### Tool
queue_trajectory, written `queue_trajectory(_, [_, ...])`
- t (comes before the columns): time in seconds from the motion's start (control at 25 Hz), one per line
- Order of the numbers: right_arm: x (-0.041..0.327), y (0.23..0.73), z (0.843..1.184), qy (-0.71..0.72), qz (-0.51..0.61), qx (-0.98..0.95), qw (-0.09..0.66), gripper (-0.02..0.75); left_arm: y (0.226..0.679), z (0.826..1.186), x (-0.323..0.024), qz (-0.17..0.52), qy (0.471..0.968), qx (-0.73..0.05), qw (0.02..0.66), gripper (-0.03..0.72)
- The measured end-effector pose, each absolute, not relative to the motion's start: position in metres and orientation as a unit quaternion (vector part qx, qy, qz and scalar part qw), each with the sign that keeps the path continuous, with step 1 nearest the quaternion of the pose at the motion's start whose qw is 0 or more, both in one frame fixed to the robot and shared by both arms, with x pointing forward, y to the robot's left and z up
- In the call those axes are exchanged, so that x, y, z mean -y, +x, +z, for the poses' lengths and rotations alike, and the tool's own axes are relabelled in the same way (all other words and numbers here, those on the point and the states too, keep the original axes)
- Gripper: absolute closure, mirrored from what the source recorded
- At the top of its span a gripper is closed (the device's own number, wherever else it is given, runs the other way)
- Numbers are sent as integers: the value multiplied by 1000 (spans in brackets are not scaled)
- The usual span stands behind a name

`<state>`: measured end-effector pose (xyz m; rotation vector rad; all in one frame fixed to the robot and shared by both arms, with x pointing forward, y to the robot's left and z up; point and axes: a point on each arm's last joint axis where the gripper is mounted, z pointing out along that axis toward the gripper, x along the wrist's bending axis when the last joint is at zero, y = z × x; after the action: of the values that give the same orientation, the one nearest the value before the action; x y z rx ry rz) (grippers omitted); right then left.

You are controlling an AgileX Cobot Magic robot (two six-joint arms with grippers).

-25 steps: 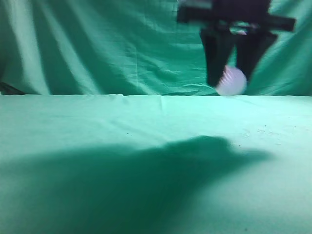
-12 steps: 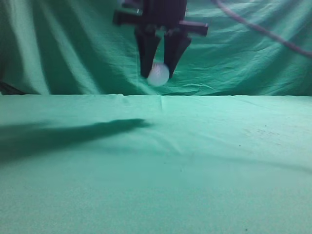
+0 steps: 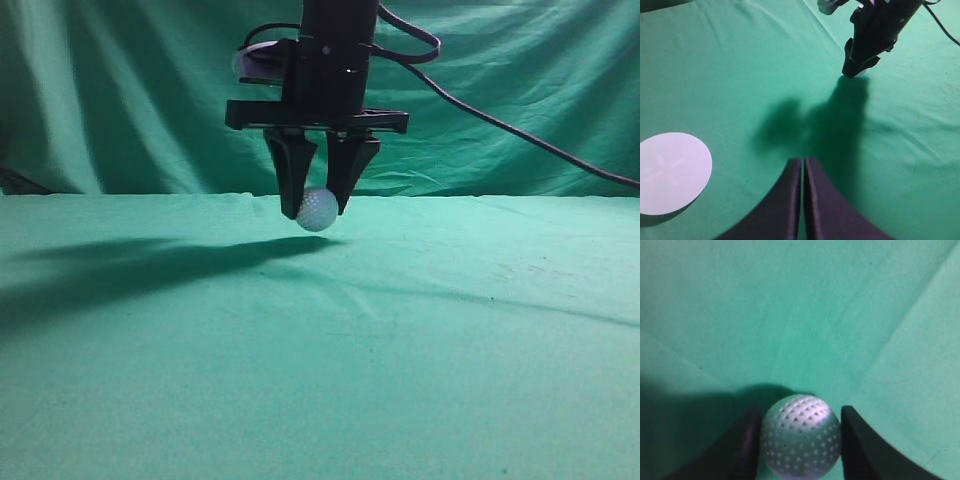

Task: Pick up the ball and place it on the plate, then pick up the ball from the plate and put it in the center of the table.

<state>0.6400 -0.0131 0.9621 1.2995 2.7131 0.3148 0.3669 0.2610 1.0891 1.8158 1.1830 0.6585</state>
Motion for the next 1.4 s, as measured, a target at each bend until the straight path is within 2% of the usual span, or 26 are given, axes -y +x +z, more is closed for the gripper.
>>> queue_trajectory(0.04, [13,640,962,429,106,-895,60,414,367,1089,-261,263,726,-473,424,688])
queue_trajectory(0.24, [12,641,963,428,114,-894,64,195,367,1089,-261,264,726,-472,424,688])
queue_trajectory(0.4, [14,639,989,427,130,-892,72,199,367,1089,-261,264,726,-472,424,688])
queue_trajectory(0.48, [18,633,1022,427,152,-887,85,290,367,1089,-261,264,726,-472,424,688])
queue_trajectory(0.56, [26,624,1061,424,171,-883,102,414,367,1089,-261,264,726,-472,424,688])
queue_trajectory(0.68, [46,605,1122,430,204,-866,154,638,367,1086,-261,265,727,-473,421,688])
queue_trajectory(0.72, [56,597,1143,438,215,-855,178,673,367,1082,-262,264,727,-476,419,688])
queue_trajectory(0.88, [95,559,1216,462,265,-807,253,671,362,1057,-261,236,723,-497,418,688])
queue_trajectory(1.0, [124,521,1247,470,292,-788,270,671,348,1048,-260,233,718,-490,437,688])
queue_trajectory(1.12, [149,486,1250,477,288,-786,267,671,334,1057,-260,255,703,-466,473,688])
queue_trajectory(1.4, [196,418,1210,475,311,-779,267,671,304,1069,-261,298,678,-425,520,688])
